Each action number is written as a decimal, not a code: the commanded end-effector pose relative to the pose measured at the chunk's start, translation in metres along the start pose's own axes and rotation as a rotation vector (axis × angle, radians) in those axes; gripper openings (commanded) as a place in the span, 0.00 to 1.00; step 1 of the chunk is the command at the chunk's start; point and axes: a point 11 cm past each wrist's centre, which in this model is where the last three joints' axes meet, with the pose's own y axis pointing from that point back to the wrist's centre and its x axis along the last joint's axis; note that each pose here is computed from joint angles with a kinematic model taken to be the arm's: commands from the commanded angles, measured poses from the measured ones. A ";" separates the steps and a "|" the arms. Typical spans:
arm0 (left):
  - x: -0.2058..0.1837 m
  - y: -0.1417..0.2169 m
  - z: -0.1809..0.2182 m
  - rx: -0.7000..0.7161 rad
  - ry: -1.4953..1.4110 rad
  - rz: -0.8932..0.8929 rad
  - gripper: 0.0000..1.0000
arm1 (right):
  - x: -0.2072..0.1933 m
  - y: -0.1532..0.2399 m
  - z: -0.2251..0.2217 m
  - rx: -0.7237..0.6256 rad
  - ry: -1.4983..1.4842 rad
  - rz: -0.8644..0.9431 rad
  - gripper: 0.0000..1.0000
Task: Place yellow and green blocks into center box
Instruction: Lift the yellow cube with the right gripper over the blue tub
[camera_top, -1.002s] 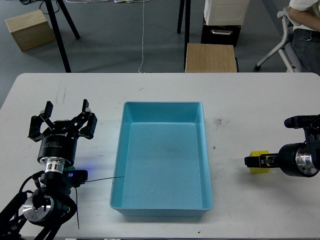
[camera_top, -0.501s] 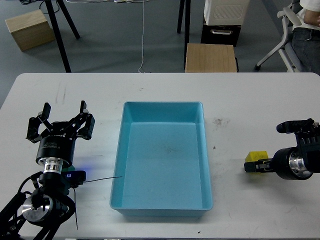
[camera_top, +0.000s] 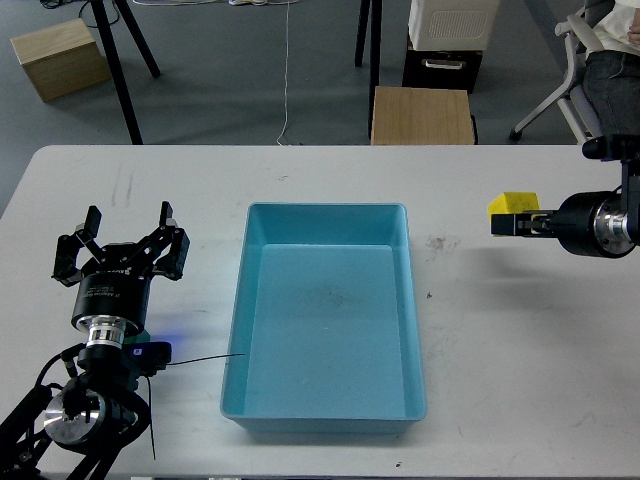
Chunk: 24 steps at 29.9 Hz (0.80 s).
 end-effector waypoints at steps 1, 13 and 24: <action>0.000 0.000 0.000 0.000 0.000 -0.001 1.00 | 0.041 0.024 -0.029 0.171 0.092 0.063 0.00; 0.001 0.000 0.001 -0.003 -0.003 0.004 1.00 | 0.044 0.030 -0.143 0.517 0.896 -0.020 0.01; -0.004 -0.005 0.011 -0.031 -0.006 -0.014 1.00 | -0.051 -0.041 -0.190 0.527 1.347 -0.363 0.01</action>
